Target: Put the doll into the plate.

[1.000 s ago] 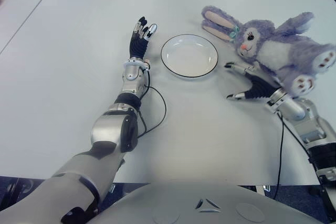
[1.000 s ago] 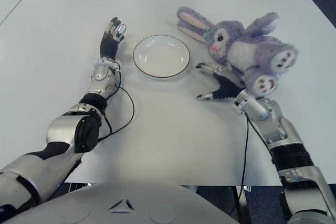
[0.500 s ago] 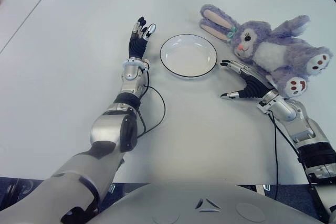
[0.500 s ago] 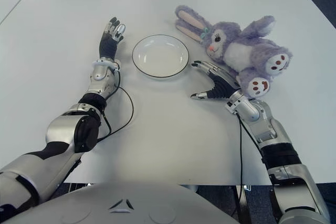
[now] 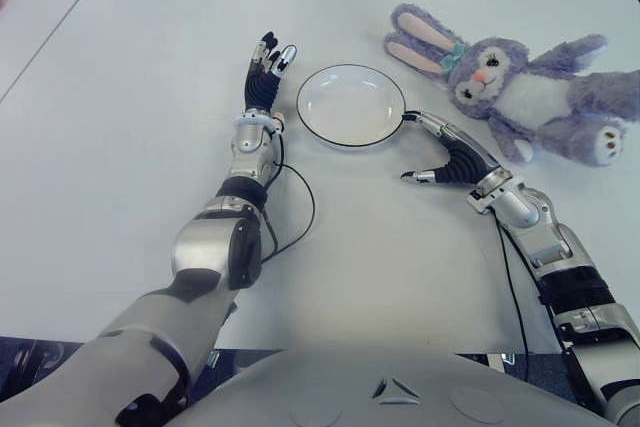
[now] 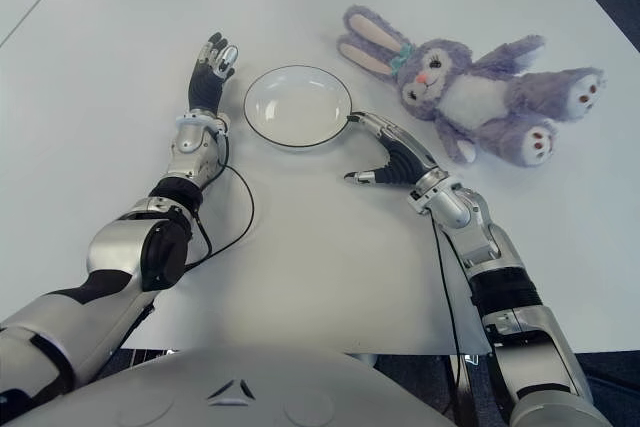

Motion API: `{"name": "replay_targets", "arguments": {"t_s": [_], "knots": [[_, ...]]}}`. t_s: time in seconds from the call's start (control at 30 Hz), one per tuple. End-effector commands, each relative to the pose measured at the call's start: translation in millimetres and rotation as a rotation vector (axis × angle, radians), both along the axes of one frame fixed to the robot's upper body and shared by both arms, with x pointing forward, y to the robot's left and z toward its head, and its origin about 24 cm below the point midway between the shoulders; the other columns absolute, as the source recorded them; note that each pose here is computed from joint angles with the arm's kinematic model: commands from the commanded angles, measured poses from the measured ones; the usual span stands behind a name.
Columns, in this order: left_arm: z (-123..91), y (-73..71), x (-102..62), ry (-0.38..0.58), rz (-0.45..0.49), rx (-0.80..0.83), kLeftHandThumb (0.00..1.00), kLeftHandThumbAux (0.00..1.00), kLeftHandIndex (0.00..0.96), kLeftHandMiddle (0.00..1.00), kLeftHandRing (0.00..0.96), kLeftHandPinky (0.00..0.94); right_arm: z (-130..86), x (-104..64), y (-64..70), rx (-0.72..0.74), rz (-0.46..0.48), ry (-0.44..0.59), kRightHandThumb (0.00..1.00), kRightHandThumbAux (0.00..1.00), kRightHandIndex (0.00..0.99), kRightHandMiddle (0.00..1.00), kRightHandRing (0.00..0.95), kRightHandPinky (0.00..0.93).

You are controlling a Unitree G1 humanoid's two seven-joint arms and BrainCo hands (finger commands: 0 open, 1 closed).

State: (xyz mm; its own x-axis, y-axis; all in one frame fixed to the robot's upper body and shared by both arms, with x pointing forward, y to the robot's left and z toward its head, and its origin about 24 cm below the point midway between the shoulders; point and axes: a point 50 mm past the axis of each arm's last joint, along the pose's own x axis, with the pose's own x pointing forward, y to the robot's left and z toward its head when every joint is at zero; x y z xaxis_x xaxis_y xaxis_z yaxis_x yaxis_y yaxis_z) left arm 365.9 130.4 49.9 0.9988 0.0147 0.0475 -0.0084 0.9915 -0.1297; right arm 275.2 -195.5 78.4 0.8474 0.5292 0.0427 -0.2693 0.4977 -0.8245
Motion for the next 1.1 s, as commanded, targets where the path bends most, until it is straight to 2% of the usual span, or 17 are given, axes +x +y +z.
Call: {"name": "replay_targets", "arguments": {"t_s": [0.03, 0.73, 1.0, 1.1], "knots": [[-123.0, -7.2, -84.3, 0.560, -0.005, -0.046, 0.000, 0.483, 0.000, 0.000, 0.000, 0.011, -8.5, -0.1, 24.2, 0.041, 0.123, 0.028, 0.159, 0.672, 0.045, 0.000, 0.017, 0.270], [-123.0, -10.2, -84.1, 0.565, -0.014, -0.028, 0.000, 0.478, 0.000, 0.000, 0.000, 0.007, -9.5, 2.1, 19.5, -0.003, 0.145, 0.035, 0.162, 0.715, 0.033, 0.000, 0.032, 0.255], [-123.2, -9.8, -84.8, 0.561, -0.011, -0.021, 0.000, 0.477, 0.000, 0.000, 0.000, 0.008, 0.7, 18.0, 19.5, -0.002, 0.134, -0.055, 0.152, 0.727, 0.047, 0.000, 0.038, 0.266], [-123.1, -9.9, -84.8, 0.559, -0.011, -0.020, 0.000, 0.477, 0.000, 0.000, 0.000, 0.007, 2.5, 19.7, 19.5, 0.006, 0.129, -0.082, 0.153, 0.715, 0.049, 0.000, 0.031, 0.220]]}}
